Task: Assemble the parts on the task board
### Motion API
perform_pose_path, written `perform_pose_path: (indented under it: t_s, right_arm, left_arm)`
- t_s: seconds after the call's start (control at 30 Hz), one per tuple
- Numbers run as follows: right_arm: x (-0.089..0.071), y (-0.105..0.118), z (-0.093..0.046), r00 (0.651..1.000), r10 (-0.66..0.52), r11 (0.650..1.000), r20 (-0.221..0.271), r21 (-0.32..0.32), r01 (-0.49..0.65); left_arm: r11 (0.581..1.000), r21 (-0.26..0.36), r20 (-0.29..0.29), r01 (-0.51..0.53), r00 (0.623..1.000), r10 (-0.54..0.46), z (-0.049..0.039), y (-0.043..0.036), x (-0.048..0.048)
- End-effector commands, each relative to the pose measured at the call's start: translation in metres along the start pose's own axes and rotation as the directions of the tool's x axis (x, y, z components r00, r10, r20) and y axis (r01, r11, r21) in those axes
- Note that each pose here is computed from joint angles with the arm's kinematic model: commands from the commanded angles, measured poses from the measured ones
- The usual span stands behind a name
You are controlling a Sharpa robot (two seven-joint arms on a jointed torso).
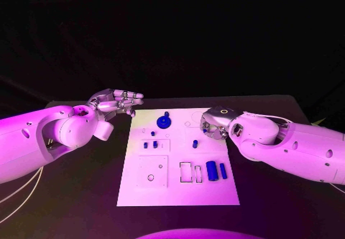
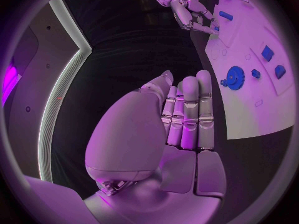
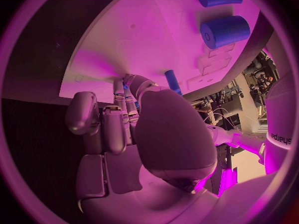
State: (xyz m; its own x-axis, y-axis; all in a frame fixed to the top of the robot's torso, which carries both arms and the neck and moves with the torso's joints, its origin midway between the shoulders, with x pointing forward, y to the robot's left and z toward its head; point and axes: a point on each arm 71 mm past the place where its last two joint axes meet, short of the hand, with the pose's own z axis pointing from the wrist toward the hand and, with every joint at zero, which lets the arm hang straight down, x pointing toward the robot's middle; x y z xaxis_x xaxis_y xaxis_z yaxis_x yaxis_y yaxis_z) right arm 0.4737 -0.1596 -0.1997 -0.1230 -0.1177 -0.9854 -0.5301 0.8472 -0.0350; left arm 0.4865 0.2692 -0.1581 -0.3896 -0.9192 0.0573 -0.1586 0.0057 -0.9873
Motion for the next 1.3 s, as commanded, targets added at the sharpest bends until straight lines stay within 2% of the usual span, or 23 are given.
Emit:
perform_pose_path:
  t_s: [0.03, 0.5, 0.73, 0.93, 1.1, 1.3]
  right_arm:
    - [0.008, -0.002, -0.002, 0.999, -0.016, 1.000, -0.034, 0.017, 0.017]
    - [-0.002, 0.001, -0.006, 0.996, 0.023, 1.000, 0.087, -0.001, -0.023]
    - [-0.008, 0.002, -0.013, 0.993, 0.041, 0.999, 0.115, -0.007, -0.040]
    - [-0.018, 0.004, -0.024, 0.990, 0.065, 0.998, 0.125, -0.013, -0.064]
    - [-0.030, 0.020, -0.035, 0.984, 0.096, 0.994, 0.152, -0.059, -0.088]
    - [-0.039, 0.055, -0.035, 0.977, 0.133, 0.982, 0.167, -0.153, -0.108]
  left_arm:
    - [1.000, 0.008, -0.018, -0.007, 1.000, 0.007, 0.0002, -0.0015, 0.0023]
    - [1.000, -0.004, -0.016, -0.011, 1.000, 0.011, 0.0009, -0.0004, 0.0011]
    - [1.000, -0.012, -0.021, -0.015, 1.000, 0.014, 0.0018, 0.0002, 0.0016]
    - [1.000, -0.014, -0.023, -0.015, 1.000, 0.015, 0.0024, 0.0005, 0.0018]
    - [1.000, -0.014, -0.022, -0.016, 1.000, 0.015, 0.0029, 0.0006, 0.0015]
    - [1.000, -0.014, -0.028, -0.015, 0.999, 0.015, 0.0049, 0.0010, 0.0038]
